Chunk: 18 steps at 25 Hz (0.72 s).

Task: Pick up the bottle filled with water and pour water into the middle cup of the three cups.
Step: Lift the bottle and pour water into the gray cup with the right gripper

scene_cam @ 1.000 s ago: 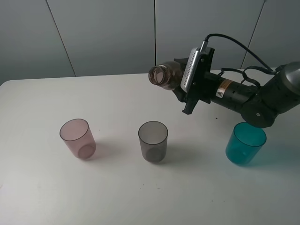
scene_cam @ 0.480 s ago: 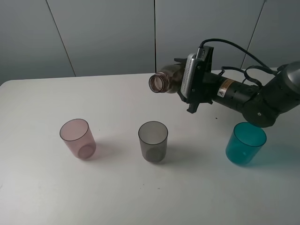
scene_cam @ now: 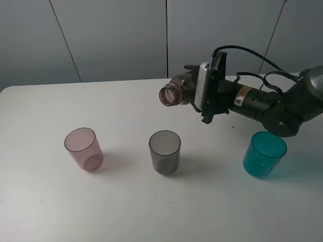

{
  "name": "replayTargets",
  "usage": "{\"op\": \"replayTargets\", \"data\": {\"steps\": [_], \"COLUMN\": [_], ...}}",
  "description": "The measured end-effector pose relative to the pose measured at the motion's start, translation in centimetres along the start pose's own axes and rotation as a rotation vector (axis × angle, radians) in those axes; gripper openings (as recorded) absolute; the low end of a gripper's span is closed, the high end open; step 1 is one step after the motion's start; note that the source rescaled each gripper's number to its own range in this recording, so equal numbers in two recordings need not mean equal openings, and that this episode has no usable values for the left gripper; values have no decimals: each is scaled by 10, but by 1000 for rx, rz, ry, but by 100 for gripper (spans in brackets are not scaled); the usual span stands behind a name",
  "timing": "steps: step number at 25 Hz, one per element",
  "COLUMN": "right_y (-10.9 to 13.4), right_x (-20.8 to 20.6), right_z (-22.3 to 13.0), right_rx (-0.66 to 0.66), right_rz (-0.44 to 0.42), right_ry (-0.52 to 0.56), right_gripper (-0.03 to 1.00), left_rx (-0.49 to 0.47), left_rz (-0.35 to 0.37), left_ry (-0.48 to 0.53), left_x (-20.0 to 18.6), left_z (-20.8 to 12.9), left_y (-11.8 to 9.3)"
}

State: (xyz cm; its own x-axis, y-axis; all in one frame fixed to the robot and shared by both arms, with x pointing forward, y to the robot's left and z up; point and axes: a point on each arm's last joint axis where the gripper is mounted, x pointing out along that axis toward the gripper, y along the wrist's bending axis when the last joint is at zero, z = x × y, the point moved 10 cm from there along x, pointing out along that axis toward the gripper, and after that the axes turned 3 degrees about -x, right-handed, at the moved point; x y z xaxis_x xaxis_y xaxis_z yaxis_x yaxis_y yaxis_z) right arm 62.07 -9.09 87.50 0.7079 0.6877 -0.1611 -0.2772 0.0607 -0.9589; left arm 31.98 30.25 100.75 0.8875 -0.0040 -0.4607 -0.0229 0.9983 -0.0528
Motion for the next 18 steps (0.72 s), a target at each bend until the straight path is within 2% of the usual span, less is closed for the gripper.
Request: {"op": "replayTargets", "data": {"steps": [18], "right_y": [13], "right_x": [-2], "right_z": [7], "right_rx": [-133], "right_rz": [61], "right_ry": [-41], "right_gripper": [0], "left_rx": [0], "left_rz": [0], "left_ry": [0], "left_x": [0], "left_z": [0], "left_y": [0]}}
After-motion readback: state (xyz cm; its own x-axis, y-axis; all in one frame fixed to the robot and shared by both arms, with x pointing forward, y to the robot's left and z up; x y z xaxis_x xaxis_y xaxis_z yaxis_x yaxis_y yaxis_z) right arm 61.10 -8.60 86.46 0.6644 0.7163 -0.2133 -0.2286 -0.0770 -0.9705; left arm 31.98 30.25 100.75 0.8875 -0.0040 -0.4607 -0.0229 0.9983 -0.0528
